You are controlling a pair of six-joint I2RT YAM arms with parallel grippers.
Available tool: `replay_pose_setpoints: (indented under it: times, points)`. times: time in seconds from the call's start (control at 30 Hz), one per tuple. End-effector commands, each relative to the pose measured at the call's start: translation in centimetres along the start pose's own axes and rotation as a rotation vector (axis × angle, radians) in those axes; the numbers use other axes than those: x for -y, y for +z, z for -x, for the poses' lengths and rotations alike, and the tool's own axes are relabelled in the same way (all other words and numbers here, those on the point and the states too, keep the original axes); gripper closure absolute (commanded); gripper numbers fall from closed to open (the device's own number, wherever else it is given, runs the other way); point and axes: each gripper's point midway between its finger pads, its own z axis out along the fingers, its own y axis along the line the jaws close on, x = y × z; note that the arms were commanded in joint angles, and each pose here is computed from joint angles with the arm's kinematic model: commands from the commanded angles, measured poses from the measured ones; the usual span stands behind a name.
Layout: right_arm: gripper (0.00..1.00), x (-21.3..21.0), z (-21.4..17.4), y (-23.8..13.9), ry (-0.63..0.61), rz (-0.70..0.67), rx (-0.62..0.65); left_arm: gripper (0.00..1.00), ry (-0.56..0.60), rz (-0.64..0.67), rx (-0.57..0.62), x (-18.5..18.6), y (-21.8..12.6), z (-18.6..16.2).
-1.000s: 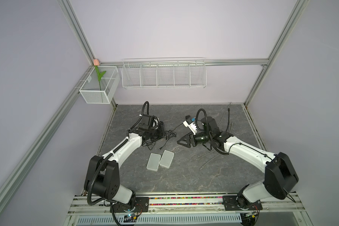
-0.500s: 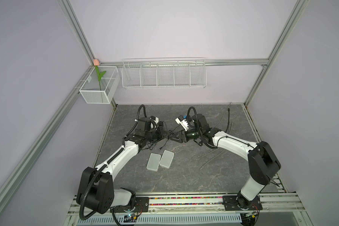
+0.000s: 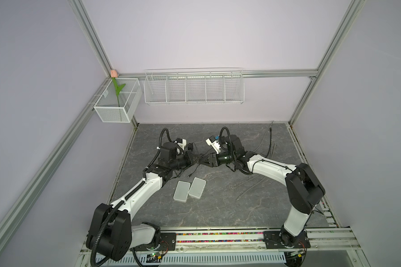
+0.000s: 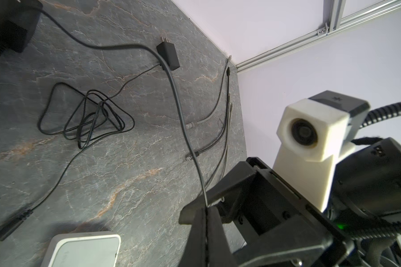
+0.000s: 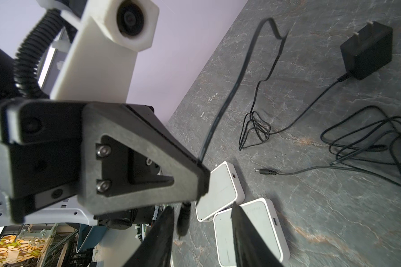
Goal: Insert the plug into the switch port
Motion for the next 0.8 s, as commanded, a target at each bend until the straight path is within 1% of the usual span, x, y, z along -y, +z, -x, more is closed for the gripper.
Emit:
replay_pose_setpoints:
  times: [0.0,0.1,0.17,0.27,0.3,0.4,0.43,0.47,0.6,0.7,0.77]
  points:
    - [0.58,-1.4,0.7,0.5,-0.008,0.055,0.005,1.0,0.005,-0.034,0.017,1.1,-0.4,0.2]
    - [0.65,-1.4,0.7,0.8,-0.006,0.059,-0.001,1.0,0.008,-0.035,0.015,1.3,-0.3,0.0]
    - [0.78,-1.6,0.6,0.8,-0.009,0.068,-0.003,1.0,0.006,-0.033,0.014,1.2,-0.3,-0.2]
    - [0.86,-1.8,0.5,0.8,-0.007,0.072,-0.006,1.0,0.005,-0.031,0.012,1.2,-0.3,-0.3]
    - [0.89,-1.7,0.4,0.7,-0.007,0.069,-0.007,0.97,0.005,-0.027,0.009,1.1,-0.3,-0.3]
    - [0.91,-1.8,-0.1,0.5,-0.008,0.061,-0.013,0.72,0.001,-0.015,0.007,0.8,-0.2,-0.4]
    - [0.92,-1.9,-0.4,0.4,-0.011,0.057,-0.017,0.65,-0.001,-0.013,0.01,0.7,-0.1,-0.3]
    - [0.92,-2.0,-0.7,0.4,-0.015,0.051,-0.022,0.62,-0.003,-0.013,0.008,0.6,0.0,-0.4]
    - [0.92,-2.2,-1.8,0.3,-0.035,0.02,-0.046,0.62,-0.011,-0.017,0.014,0.6,0.3,-0.1]
    - [0.92,-2.5,-2.1,0.1,-0.038,0.021,-0.051,0.69,-0.017,-0.018,0.015,0.6,0.5,0.1]
    - [0.92,-2.6,-2.3,0.0,-0.041,0.016,-0.052,0.75,-0.013,-0.014,0.016,0.7,0.5,0.3]
